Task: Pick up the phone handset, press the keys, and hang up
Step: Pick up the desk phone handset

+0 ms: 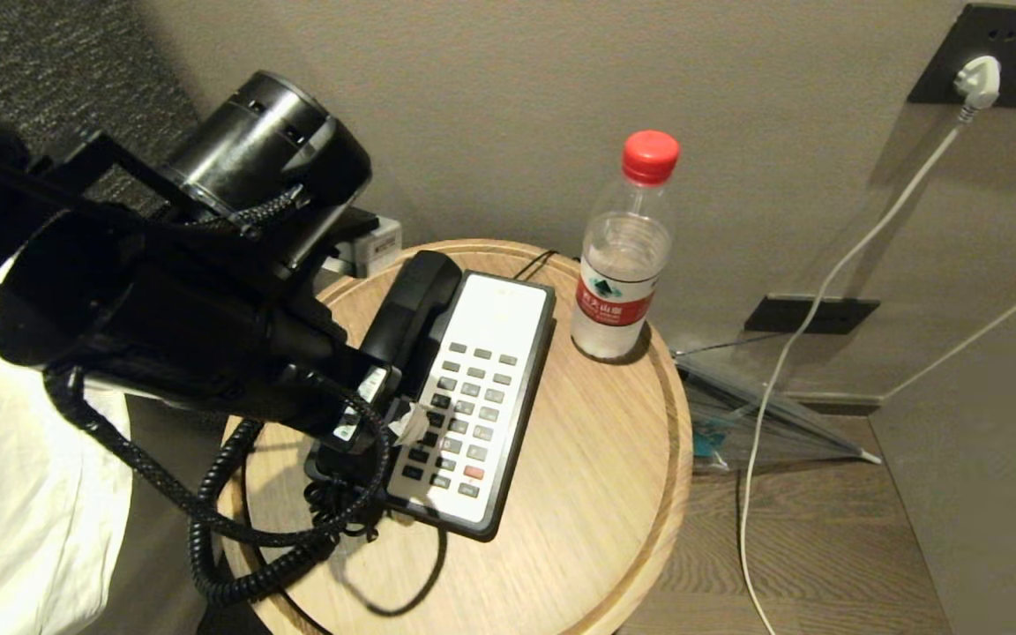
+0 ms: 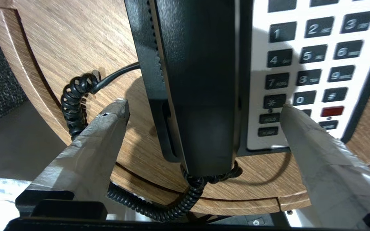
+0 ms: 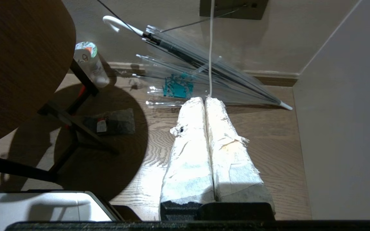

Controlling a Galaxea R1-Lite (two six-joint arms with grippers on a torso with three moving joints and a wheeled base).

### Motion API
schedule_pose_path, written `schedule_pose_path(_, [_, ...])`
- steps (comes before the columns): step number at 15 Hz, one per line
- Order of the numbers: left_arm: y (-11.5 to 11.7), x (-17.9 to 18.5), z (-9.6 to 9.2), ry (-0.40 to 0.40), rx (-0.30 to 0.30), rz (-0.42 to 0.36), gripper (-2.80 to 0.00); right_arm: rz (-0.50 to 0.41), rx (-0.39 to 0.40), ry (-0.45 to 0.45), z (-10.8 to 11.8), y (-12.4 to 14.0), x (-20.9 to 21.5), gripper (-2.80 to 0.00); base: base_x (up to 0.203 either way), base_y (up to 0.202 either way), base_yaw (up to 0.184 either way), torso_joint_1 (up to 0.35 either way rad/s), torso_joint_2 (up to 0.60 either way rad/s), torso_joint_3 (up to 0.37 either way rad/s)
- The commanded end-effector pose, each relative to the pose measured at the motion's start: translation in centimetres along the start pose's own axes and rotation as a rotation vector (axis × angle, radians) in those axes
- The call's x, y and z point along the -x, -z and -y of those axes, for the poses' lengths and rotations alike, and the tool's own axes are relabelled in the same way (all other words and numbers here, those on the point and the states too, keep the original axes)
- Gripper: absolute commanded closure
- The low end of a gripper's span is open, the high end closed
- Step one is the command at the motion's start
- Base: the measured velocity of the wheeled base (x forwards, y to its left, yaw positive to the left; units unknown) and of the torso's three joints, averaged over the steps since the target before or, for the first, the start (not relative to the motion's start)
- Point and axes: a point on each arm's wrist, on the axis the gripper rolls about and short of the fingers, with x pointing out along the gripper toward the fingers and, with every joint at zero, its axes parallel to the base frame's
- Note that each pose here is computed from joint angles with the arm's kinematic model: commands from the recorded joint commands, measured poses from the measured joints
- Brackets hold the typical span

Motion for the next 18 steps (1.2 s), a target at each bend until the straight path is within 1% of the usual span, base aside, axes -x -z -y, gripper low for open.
schedule_pose_path(1, [0.1,-0.2,0.0,-0.006,0.001,-0.012,-2.80,-0.001,0.001,0.000,0.0,0.0,0.0,0.00,0.000,0.000,0.000,0.000,0.00,0.000])
schedule_pose_path(2, [0.1,-0.2,0.0,-0.008,0.001,-0.012,0.00,-0.001,0.001,0.000,0.0,0.0,0.0,0.00,0.000,0.000,0.000,0.000,0.00,0.000])
schedule_pose_path(6, [0.1,-0.2,0.0,-0.008,0.001,-0.012,0.00,-0.001,0.001,0.000,0.0,0.0,0.0,0.00,0.000,0.000,0.000,0.000,0.00,0.000])
schedule_pose_path(8, [0.0,-0.6,0.1,-0.011,0.024,-0.017,0.00,-0.002,0.001,0.000,0.0,0.0,0.0,0.00,0.000,0.000,0.000,0.000,0.00,0.000])
schedule_pose_path(12, [0.0,-0.5,0.1,-0.008,0.026,-0.011,0.00,-0.001,0.001,0.000,0.0,0.0,0.0,0.00,0.000,0.000,0.000,0.000,0.00,0.000])
schedule_pose_path(18, [0.0,1.1,-0.3,-0.002,0.038,0.036,0.00,0.001,0.001,0.000,0.0,0.0,0.0,0.00,0.000,0.000,0.000,0.000,0.00,0.000])
